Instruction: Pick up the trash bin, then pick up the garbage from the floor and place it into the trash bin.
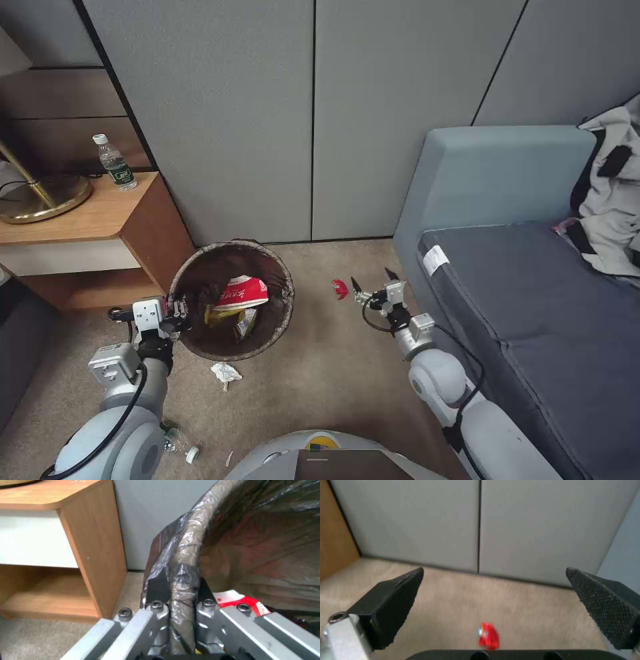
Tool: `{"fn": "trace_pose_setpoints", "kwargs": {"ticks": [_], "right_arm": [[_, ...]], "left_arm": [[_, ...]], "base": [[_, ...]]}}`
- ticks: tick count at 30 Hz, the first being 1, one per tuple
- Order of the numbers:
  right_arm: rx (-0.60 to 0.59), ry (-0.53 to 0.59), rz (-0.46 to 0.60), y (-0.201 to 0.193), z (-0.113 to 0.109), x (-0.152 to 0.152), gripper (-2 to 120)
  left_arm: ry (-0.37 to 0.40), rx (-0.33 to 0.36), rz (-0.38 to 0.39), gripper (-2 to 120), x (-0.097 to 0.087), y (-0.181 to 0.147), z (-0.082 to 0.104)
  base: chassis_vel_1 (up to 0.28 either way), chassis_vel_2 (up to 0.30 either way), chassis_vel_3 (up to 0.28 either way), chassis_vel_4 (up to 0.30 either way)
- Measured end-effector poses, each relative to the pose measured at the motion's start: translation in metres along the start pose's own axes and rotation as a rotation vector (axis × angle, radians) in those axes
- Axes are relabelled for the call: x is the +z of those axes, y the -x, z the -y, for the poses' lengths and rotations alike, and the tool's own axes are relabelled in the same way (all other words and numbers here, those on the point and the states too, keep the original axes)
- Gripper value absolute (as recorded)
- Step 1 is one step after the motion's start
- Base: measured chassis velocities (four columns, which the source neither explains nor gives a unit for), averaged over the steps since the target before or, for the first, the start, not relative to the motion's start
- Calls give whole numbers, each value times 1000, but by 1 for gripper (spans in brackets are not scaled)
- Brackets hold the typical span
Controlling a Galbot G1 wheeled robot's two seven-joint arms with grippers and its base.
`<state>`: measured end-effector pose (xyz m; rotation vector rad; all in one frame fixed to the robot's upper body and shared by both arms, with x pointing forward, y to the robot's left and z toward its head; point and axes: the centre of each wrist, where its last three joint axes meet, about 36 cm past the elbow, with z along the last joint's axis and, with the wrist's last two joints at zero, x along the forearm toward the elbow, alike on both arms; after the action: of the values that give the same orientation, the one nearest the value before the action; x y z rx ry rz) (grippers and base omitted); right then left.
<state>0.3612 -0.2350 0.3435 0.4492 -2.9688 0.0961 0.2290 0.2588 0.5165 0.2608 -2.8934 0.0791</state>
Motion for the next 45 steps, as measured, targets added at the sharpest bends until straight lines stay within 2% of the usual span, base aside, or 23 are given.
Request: {"fn": "trace_pose_setpoints", "kwargs": {"ticks": [2,9,12,28,37,45], "right_arm": [[-12,-9,-50,11,5,25,100],[-23,-5,-107,29,8,53,100],[-36,-2,-132,51,13,66,100],[-30,1,-236,107,34,103,100],[-45,-53,-279,131,36,121,100],[-70,-85,-280,153,32,120,100]], "left_arm": [[-1,1,-1,3,0,0,0],[1,0,-3,3,0,0,0],[2,-1,-6,3,0,0,-1],[-2,-8,-16,3,2,-2,-1],[-12,-5,-12,3,2,-1,2],[-14,-7,-12,3,2,-1,2]], "base": [[0,0,0,0],[0,0,0,0],[0,0,0,0],[0,0,0,0],[0,0,0,0],[0,0,0,0]]}}
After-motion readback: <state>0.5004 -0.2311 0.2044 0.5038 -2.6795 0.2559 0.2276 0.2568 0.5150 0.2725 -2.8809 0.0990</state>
